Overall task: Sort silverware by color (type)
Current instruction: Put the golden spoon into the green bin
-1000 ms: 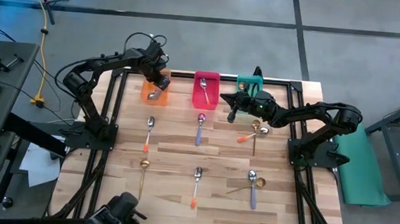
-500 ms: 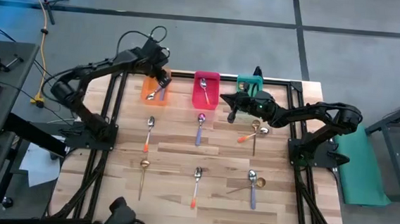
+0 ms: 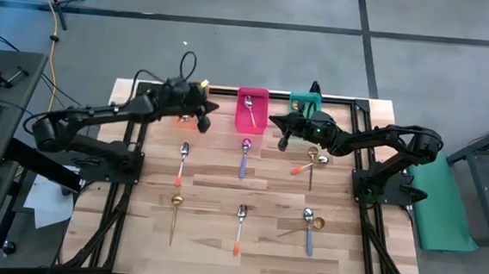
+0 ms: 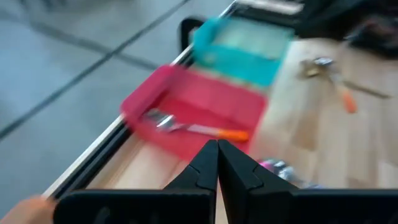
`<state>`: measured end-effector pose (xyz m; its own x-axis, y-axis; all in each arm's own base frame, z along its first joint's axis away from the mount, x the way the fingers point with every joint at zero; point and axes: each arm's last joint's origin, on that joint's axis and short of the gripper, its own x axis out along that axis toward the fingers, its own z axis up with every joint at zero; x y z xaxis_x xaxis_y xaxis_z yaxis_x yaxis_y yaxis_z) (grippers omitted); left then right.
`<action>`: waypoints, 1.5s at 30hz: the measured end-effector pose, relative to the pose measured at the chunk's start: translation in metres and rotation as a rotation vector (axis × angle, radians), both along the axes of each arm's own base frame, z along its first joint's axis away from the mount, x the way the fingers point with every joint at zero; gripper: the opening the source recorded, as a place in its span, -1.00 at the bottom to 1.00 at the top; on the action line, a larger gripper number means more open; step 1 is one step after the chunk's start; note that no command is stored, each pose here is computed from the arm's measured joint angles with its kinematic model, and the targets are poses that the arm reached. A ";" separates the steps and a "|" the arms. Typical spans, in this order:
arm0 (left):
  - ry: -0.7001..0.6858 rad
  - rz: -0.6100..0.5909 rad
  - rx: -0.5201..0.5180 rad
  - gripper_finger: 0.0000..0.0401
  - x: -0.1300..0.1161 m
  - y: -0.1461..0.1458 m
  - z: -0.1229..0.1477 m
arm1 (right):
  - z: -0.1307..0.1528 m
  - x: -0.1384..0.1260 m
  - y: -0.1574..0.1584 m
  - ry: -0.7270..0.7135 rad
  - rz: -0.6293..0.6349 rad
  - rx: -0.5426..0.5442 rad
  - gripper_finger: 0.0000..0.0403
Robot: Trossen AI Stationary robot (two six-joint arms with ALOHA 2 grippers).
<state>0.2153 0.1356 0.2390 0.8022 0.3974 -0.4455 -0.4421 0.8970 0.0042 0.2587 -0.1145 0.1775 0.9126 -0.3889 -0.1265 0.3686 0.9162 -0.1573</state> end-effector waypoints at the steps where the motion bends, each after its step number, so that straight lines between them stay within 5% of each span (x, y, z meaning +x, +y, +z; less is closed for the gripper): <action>1: -0.021 -0.025 0.013 -1.00 0.001 -0.007 -0.002 | 0.000 0.000 0.000 -0.001 0.000 0.002 -1.00; 15: -0.288 -0.233 0.114 -1.00 -0.004 -0.069 -0.051 | 0.000 0.000 0.000 -0.004 0.005 0.007 -1.00; 23: -0.278 -0.233 0.113 -1.00 -0.015 -0.075 -0.068 | -0.002 0.001 0.009 0.019 0.020 0.114 -1.00; 30: -0.262 -0.239 0.113 -1.00 -0.016 -0.076 -0.071 | -0.018 -0.005 0.055 0.296 -0.078 0.258 -1.00; 38: -0.256 -0.246 0.129 -1.00 -0.016 -0.076 -0.071 | -0.026 -0.016 0.117 0.466 0.016 0.404 -1.00; 45: -0.261 -0.240 0.114 -1.00 -0.016 -0.076 -0.071 | -0.022 -0.031 0.152 0.711 -0.044 0.473 -1.00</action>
<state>0.1990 0.0592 0.1679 0.9593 0.2196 -0.1777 -0.2186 0.9755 0.0255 0.2275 0.0375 0.1553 0.5403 -0.1839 -0.8211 0.3642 0.9308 0.0311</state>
